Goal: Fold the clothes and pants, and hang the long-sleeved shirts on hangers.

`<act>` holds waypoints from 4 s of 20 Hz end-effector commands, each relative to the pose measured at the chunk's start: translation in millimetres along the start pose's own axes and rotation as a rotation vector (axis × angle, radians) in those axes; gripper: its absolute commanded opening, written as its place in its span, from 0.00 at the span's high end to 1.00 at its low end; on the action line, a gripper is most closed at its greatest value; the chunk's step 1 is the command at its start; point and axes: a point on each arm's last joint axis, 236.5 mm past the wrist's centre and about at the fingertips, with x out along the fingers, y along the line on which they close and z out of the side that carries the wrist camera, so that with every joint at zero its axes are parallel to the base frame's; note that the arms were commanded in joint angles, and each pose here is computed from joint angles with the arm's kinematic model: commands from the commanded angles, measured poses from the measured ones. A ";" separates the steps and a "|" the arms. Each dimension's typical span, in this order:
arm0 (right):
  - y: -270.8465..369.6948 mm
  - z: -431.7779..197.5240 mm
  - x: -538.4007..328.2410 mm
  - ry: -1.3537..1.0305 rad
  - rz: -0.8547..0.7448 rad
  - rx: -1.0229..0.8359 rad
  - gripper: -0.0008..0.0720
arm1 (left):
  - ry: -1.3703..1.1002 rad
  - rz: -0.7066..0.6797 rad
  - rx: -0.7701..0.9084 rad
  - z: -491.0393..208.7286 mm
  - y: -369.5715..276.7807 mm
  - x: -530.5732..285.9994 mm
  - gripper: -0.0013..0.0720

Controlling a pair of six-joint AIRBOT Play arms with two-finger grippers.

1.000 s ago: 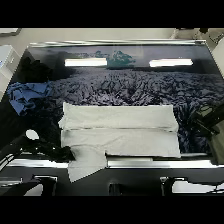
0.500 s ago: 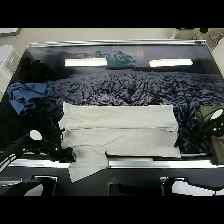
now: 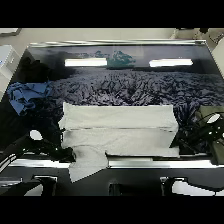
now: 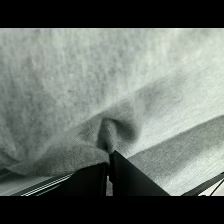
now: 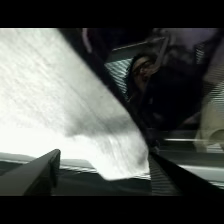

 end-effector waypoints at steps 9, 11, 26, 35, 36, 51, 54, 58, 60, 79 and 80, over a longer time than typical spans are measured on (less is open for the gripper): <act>10.2 -7.7 5.1 -0.004 0.044 -0.005 0.93 | 0.009 0.072 0.089 6.1 7.6 -18.6 0.95; 21.3 -0.1 -13.4 -0.046 0.070 -0.020 0.93 | -0.026 0.105 0.116 21.0 8.3 -46.5 0.95; 120.8 164.5 -134.4 -0.588 0.173 -0.151 0.93 | -0.438 0.066 0.140 228.9 -45.1 -200.6 0.95; 90.4 187.0 -102.9 -0.549 0.037 -0.014 0.92 | -0.352 0.015 0.085 260.7 -37.6 -145.6 0.94; 86.6 183.5 -101.6 -0.535 0.021 -0.007 0.90 | -0.351 0.011 0.088 260.6 -40.2 -144.6 0.89; 61.3 189.2 -109.0 -0.508 0.213 0.023 0.03 | -0.508 -0.001 0.215 230.7 -92.2 -238.1 0.17; 72.7 196.2 -94.5 -0.470 0.288 0.043 0.03 | -0.568 -0.065 0.259 228.4 -125.7 -248.8 0.17; 110.1 191.3 -79.4 -0.406 0.376 -0.021 0.42 | -0.659 -0.140 0.329 239.2 -179.8 -247.0 0.17; 132.0 183.6 -92.9 -0.416 0.442 -0.082 0.92 | -0.721 -0.145 0.370 249.4 -205.8 -241.6 0.20; 297.1 -93.2 -243.8 -0.742 0.495 -0.659 0.93 | -0.421 -0.410 -0.044 220.8 -359.2 89.1 0.95; 300.7 -102.0 -242.6 -0.735 0.502 -0.661 0.93 | -0.427 -0.467 -0.065 219.0 -376.9 93.8 0.95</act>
